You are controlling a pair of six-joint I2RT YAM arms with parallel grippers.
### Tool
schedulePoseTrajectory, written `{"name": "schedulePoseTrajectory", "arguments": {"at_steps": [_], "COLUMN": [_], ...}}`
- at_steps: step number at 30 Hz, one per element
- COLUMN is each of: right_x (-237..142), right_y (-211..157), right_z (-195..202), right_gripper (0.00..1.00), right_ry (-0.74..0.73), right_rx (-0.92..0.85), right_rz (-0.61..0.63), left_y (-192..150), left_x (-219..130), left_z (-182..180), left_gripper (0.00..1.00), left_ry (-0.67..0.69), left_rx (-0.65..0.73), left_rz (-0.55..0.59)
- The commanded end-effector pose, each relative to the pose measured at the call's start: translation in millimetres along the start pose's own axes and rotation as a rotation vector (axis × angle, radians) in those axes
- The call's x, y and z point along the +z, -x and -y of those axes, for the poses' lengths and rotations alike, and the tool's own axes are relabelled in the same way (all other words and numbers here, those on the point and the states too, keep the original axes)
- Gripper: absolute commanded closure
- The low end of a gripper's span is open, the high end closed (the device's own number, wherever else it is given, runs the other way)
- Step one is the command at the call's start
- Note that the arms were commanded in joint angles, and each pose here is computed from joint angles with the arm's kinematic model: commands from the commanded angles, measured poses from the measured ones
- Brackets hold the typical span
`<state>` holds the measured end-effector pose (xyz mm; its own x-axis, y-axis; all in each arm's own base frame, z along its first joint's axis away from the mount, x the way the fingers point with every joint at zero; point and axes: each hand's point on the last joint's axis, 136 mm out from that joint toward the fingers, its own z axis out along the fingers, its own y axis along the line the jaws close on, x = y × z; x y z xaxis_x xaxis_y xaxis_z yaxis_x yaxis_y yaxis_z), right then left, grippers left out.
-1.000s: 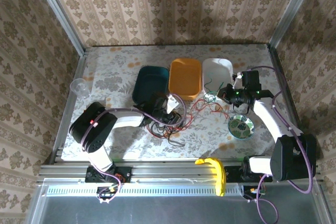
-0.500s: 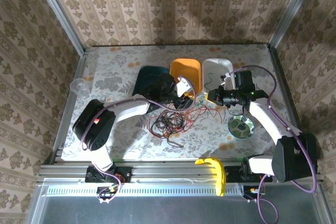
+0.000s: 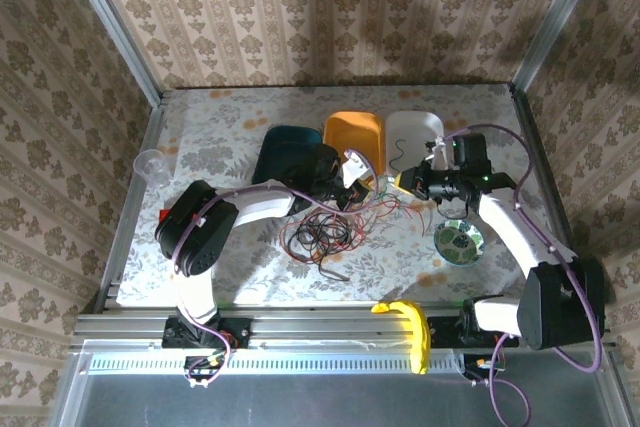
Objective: Untangle the cables
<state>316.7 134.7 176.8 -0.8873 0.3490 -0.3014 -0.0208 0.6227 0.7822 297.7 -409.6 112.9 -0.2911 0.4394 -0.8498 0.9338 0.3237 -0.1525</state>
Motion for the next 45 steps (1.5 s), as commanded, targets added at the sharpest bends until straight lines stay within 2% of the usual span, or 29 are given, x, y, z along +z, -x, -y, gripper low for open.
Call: {"name": "schedulePoseTrajectory", "arguments": {"at_steps": [1, 4, 9, 13, 15, 16, 18, 22, 27, 37, 42, 45], "right_x": [-30, -52, -83, -98, -93, -87, -73, -50, -38, -25, -16, -18], "right_y": [31, 43, 43, 41, 42, 43, 42, 36, 31, 22, 21, 24], "right_z": [11, 42, 90, 107, 105, 101, 91, 69, 54, 45, 38, 35], "right_gripper": [1.0, 1.0, 1.0, 1.0, 1.0, 1.0, 1.0, 1.0, 1.0, 1.0, 1.0, 1.0], "right_ry": [-0.059, -0.198, -0.467, -0.56, -0.54, -0.51, -0.429, -0.305, -0.253, -0.254, -0.24, -0.242], "right_rx": [0.034, 0.105, 0.186, 0.226, 0.214, 0.202, 0.177, 0.117, 0.079, 0.018, 0.007, 0.001], "right_rz": [0.195, 0.311, 0.435, 0.503, 0.486, 0.461, 0.411, 0.329, 0.284, 0.217, 0.203, 0.211], "left_y": [-32, -48, -64, -71, -74, -75, -78, -77, -70, -41, -34, -37], "left_x": [-1, -9, -20, -28, -30, -31, -31, -27, -20, -9, 10, 19], "left_z": [-2, 0, 4, 10, 13, 15, 17, 16, 17, 22, 19, 20], "left_gripper": [1.0, 1.0, 1.0, 1.0, 1.0, 0.96, 0.76, 0.67, 0.56, 0.45, 0.47, 0.53], "left_ry": [0.03, 0.043, 0.058, 0.049, 0.035, 0.028, 0.018, 0.011, -0.006, -0.033, -0.055, -0.073], "left_rx": [-0.039, -0.046, -0.057, -0.06, -0.06, -0.06, -0.062, -0.063, -0.064, 0.034, 0.03, 0.023], "left_rz": [-0.081, -0.115, -0.151, -0.16, -0.166, -0.169, -0.176, -0.174, -0.161, -0.113, -0.108, -0.119]}}
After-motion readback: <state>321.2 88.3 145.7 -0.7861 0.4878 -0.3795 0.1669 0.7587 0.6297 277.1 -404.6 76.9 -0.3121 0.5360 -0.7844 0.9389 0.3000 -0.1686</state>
